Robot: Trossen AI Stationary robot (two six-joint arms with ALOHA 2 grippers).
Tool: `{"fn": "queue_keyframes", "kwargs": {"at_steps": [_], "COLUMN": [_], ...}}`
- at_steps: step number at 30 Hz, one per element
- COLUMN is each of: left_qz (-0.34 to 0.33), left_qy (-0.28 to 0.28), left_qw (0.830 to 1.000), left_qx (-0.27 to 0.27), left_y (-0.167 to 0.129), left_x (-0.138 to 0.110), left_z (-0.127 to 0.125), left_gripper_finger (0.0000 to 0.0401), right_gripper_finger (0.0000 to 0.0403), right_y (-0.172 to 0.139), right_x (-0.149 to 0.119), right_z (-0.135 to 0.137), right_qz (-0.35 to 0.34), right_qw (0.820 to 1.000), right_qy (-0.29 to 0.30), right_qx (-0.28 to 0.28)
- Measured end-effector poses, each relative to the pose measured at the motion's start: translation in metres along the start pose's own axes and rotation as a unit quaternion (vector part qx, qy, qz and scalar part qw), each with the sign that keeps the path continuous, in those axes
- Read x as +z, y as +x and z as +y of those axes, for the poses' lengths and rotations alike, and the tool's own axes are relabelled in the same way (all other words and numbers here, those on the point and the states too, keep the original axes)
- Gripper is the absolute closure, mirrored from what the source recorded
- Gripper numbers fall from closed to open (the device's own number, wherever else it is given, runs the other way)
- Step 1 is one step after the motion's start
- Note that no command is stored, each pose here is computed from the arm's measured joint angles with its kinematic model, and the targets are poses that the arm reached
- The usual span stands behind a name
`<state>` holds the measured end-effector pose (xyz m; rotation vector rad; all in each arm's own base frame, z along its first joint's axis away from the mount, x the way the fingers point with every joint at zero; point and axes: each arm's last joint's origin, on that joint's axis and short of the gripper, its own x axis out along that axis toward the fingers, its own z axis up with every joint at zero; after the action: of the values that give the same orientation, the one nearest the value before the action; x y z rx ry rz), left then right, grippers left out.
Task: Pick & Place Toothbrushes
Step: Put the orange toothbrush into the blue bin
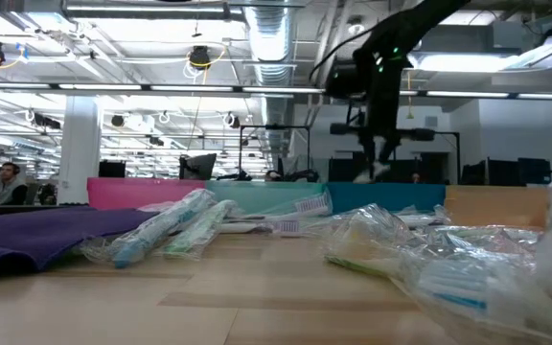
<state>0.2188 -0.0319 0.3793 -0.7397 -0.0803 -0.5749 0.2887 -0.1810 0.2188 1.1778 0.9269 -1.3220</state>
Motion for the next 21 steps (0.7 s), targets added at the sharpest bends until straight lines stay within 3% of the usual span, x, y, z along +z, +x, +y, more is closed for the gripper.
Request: {"fn": "queue_keyframes", "kwargs": {"at_steps": [5, 11, 21], "left_qz": [0.004, 0.009, 0.016], "left_qy": [0.007, 0.006, 0.003], "left_qw": [1.000, 1.000, 1.000], "left_qx": [-0.004, -0.003, 0.004], "left_y": [-0.001, 0.000, -0.001], "left_x": [0.001, 0.000, -0.002], "left_z": [0.000, 0.001, 0.002], "left_gripper_finger": [0.0334, 0.0334, 0.0334], "right_gripper_finger": [0.0389, 0.0389, 0.0389], "right_y": [0.021, 0.040, 0.043], "right_x": [-0.007, -0.007, 0.011], "right_z": [0.010, 0.007, -0.001], "right_qz": [0.021, 0.046, 0.024], "right_qw": [1.000, 0.996, 0.996], "right_qy": [-0.021, -0.057, -0.058], "right_qx": [-0.005, -0.049, -0.060]}}
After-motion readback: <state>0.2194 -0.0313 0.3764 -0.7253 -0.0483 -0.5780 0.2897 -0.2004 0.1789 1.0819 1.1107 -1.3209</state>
